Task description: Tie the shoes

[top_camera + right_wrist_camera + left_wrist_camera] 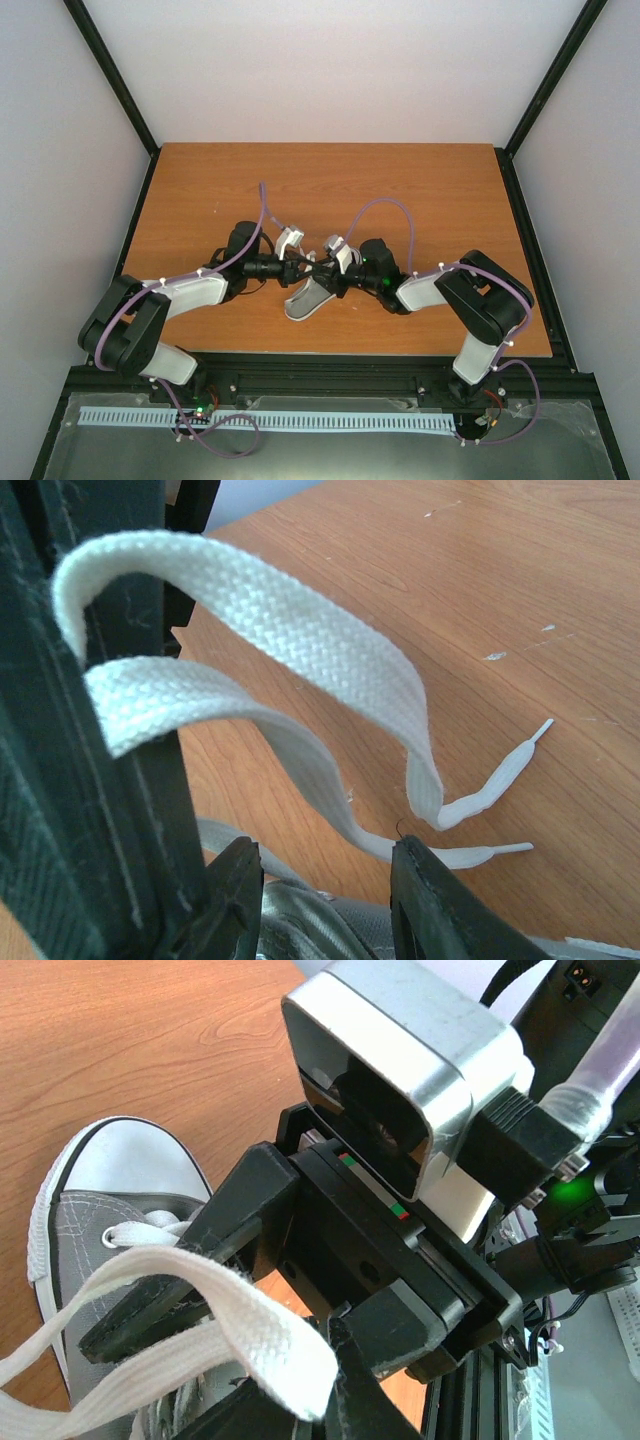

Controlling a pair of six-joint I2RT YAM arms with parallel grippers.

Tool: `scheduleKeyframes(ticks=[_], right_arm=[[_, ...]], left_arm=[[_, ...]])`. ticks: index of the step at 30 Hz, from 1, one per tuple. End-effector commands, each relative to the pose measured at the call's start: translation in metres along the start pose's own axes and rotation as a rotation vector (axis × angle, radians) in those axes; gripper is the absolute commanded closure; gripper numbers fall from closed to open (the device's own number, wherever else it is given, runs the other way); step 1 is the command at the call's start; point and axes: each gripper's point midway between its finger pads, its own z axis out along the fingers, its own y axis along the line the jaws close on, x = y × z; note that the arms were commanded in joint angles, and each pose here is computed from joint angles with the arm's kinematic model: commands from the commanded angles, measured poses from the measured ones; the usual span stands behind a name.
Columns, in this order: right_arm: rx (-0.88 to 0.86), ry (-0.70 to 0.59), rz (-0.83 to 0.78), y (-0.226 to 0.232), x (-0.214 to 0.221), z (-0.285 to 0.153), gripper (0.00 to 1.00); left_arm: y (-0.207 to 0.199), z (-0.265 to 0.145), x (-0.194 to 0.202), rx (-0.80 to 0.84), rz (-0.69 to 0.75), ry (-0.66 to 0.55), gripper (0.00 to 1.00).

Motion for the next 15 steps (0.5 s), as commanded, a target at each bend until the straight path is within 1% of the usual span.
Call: scheduleKeyframes(ticks=[1,8,15], right_arm=[[-0.011,-0.101,-0.089,0.004,-0.028,0.007,0.66],[0.01,-0.135,-0.09,0.002,-0.037,0.009,0.72],[0.033,-0.153,-0.081,-0.003,-0.041,0.013,0.73]], left_arm=[[-0.012,-0.001,-0.002,0.056,0.019,-0.007,0.99],[-0.011,-0.001,0.0,0.057,0.015,-0.003,0.99],[-0.012,-0.001,-0.001,0.059,0.016,-0.005,0.99]])
